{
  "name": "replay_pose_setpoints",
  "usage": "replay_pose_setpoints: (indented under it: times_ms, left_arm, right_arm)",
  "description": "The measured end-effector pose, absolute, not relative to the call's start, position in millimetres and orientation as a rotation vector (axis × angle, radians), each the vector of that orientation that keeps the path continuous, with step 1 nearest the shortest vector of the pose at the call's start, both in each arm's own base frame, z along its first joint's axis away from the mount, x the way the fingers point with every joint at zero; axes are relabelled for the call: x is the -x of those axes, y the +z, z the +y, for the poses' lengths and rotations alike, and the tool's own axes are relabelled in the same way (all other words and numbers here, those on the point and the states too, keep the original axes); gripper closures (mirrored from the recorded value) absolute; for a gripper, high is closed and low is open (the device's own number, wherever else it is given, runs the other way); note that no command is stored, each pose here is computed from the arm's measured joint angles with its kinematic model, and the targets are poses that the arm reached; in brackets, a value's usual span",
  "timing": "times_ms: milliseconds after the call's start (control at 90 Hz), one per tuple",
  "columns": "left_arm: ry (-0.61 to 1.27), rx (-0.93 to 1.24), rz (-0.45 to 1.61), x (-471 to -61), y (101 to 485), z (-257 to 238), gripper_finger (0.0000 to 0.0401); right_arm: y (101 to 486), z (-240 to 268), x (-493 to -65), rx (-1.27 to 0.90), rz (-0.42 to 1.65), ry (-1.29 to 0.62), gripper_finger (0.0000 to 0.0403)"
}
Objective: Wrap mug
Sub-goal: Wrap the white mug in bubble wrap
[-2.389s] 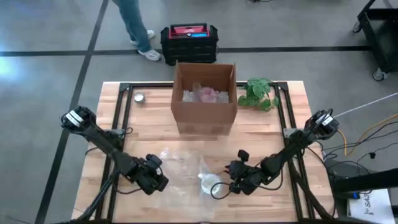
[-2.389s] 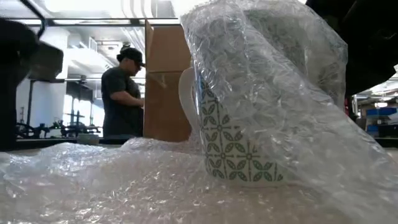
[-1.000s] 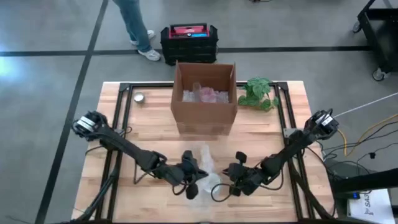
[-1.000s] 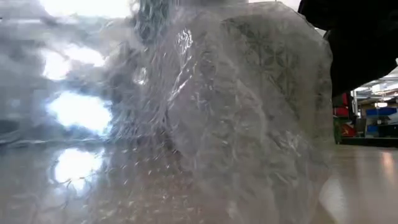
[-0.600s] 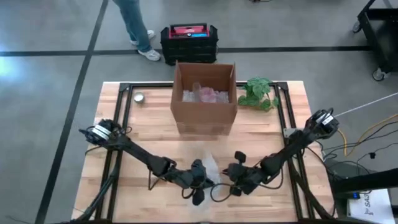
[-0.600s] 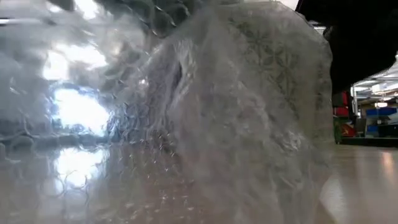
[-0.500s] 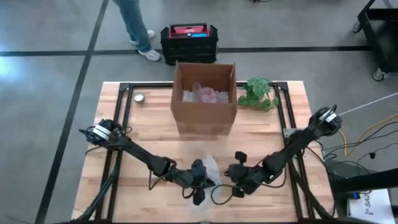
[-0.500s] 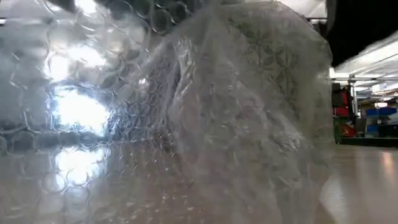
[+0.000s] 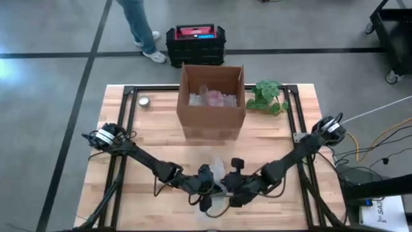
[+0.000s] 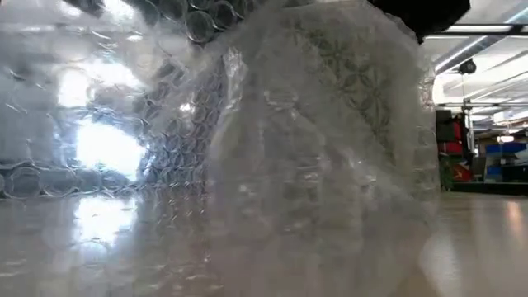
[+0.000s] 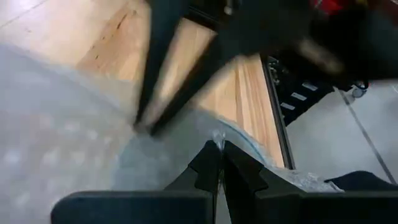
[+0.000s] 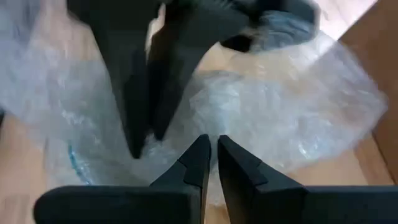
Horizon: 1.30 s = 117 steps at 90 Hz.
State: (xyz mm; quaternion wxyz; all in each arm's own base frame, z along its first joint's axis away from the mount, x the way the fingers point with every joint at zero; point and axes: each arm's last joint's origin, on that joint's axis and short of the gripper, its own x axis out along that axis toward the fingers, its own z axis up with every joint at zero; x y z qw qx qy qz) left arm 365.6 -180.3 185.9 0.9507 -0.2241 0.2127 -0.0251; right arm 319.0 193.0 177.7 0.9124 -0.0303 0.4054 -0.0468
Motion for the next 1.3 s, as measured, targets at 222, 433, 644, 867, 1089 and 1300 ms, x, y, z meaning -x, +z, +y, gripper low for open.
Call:
replay_pose_setpoints:
  times_ms: [222, 433, 644, 867, 1089, 1300]
  left_arm:
    - [-0.066, 0.456, 0.399, -359.1, 208.2, -177.0, 0.0401]
    - [-0.054, 0.448, 0.438, -342.5, 234.0, -170.1, 0.0401]
    - [-0.07, 0.445, 0.485, -319.4, 250.8, -179.5, 0.0401]
    - [-0.069, 0.445, 0.472, -319.2, 252.0, -181.7, 0.0401]
    - [-0.054, 0.427, 0.49, -323.9, 242.1, -182.3, 0.0401]
    - [-0.057, 0.397, 0.489, -324.9, 241.0, -181.7, 0.0401]
  right_arm:
    - [179.1, 200.2, -325.2, 0.061, 0.834, -0.068, 0.0384]
    - [188.9, 203.9, -330.2, 0.084, 0.813, -0.027, 0.0385]
    - [188.6, 204.8, -330.3, 0.093, 0.811, -0.017, 0.0385]
    - [192.3, 214.0, -331.9, 0.106, 0.757, 0.075, 0.0385]
    - [169.8, 212.5, -338.0, 0.091, 0.813, 0.046, 0.0385]
    - [167.4, 211.6, -339.9, 0.088, 0.815, 0.042, 0.0385]
